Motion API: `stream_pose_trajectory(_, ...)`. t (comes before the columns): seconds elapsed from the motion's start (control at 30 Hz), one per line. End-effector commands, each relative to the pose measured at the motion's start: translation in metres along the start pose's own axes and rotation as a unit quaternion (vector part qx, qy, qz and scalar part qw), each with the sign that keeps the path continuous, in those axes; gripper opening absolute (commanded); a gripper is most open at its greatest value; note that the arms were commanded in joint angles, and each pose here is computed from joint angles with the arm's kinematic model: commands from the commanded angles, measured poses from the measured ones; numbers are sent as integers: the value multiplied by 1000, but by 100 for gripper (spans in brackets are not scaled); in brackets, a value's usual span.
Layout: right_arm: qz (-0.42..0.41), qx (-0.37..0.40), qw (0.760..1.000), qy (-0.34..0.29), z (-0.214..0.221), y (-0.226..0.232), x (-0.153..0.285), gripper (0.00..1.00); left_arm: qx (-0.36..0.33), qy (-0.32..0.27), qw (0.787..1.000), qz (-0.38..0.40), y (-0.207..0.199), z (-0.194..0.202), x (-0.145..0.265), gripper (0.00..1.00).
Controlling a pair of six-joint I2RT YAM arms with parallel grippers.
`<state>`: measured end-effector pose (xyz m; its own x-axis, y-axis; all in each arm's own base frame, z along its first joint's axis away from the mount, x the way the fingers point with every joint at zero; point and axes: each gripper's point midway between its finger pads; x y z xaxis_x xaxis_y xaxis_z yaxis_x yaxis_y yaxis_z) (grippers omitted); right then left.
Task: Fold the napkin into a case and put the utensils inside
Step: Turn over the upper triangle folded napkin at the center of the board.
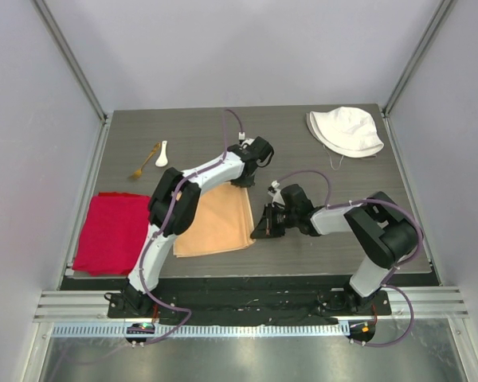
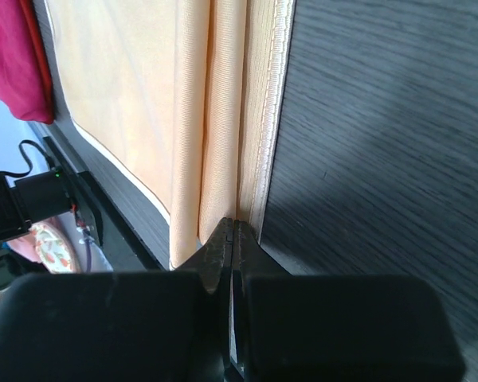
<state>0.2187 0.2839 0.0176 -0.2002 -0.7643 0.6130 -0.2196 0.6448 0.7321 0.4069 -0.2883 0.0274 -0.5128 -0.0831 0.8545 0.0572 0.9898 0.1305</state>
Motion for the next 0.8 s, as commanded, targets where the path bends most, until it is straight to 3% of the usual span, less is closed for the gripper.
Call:
stream_pose_trajectory(0.0, -22, -2, 1000, -4, 2, 1, -4, 1, -2, -23, 1000, -6, -2, -15, 7, 21)
stream_pose_trajectory(0.13, -20, -2, 1000, -2, 7, -1, -2, 1, 3, -39, 999, -3, -3, -21, 16, 1)
stream_pose_trajectory(0.77, -11, -2, 1000, -12, 12, -1, 10, 1, 54, -105, 993, -9, 11, -41, 53, 0)
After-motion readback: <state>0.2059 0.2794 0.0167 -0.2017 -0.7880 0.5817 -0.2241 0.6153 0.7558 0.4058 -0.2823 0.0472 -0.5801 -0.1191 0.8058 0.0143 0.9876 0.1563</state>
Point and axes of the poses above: each gripper's point midway between its finger pads, its own x axis back along the fingers, its own y axis along the line the jaws close on, z = x × y, and after that the axes turned 2 degrees about x, right-handed
